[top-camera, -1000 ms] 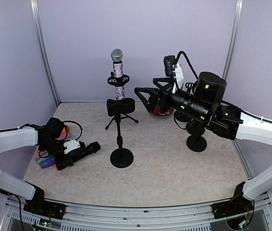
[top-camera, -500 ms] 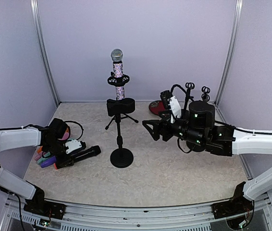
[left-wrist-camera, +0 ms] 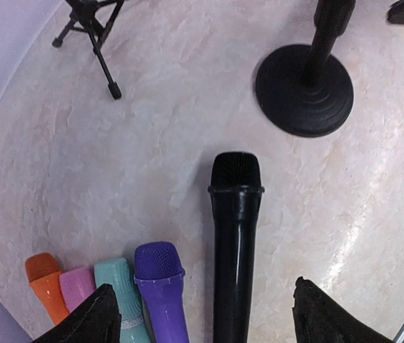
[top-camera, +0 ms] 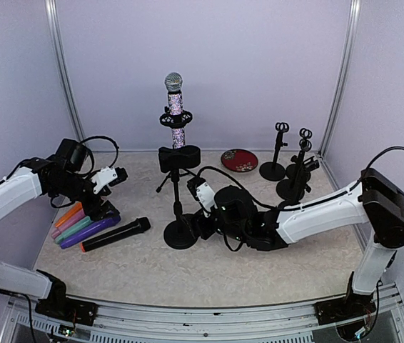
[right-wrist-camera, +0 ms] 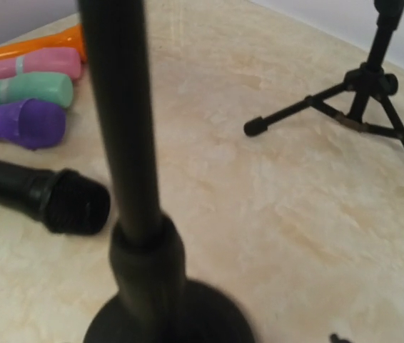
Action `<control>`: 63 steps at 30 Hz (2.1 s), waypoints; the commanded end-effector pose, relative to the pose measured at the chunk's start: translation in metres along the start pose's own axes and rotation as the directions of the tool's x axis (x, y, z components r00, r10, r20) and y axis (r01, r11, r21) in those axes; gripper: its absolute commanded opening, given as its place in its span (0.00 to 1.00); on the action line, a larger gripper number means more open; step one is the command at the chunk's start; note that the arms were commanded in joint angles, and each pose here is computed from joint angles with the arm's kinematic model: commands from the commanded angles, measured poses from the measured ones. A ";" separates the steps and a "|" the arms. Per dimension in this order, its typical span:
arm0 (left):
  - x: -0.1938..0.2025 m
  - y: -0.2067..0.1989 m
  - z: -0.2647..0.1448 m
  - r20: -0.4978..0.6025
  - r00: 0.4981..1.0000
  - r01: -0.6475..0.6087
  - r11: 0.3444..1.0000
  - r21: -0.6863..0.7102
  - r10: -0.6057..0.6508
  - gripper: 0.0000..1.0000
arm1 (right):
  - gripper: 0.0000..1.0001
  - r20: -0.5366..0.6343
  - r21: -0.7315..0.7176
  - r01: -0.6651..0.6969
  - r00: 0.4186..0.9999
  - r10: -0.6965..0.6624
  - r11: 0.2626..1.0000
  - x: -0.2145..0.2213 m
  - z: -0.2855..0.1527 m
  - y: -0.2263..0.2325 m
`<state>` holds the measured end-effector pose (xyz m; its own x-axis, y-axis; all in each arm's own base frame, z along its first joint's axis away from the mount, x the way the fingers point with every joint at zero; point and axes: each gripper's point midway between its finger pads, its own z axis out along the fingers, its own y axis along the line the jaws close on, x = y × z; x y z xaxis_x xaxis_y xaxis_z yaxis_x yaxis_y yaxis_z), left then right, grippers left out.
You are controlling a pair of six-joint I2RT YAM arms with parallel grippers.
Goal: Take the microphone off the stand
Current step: Place the microphone at the center of the board, then pick up the microphone stand from the center of the board, then pass from the right arm to the left
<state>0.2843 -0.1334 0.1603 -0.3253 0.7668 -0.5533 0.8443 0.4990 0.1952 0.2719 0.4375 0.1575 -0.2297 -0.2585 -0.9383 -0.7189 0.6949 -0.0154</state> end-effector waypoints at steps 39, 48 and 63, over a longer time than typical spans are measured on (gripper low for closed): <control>-0.089 -0.081 -0.133 0.552 0.649 -0.517 0.836 -0.185 0.524 0.62 | 0.00 0.278 0.172 0.003 0.959 -0.051 0.985 -0.053 0.031 -0.006; -0.114 -0.107 -0.162 0.510 0.381 -0.675 0.609 -0.416 0.771 0.35 | 0.00 0.331 0.207 0.022 0.939 -0.091 0.978 -0.082 0.002 -0.015; -0.140 -0.127 -0.200 0.505 0.199 -0.698 0.483 -0.528 0.840 0.20 | 0.00 0.365 0.206 0.018 0.926 -0.094 0.978 -0.102 -0.008 -0.012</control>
<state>0.1393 -0.2227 0.3646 0.8340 0.3814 -0.3988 0.4606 -0.0832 0.8837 0.3029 0.4520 0.1965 0.0230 -0.1860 -0.9823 -0.5857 0.7937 -0.1640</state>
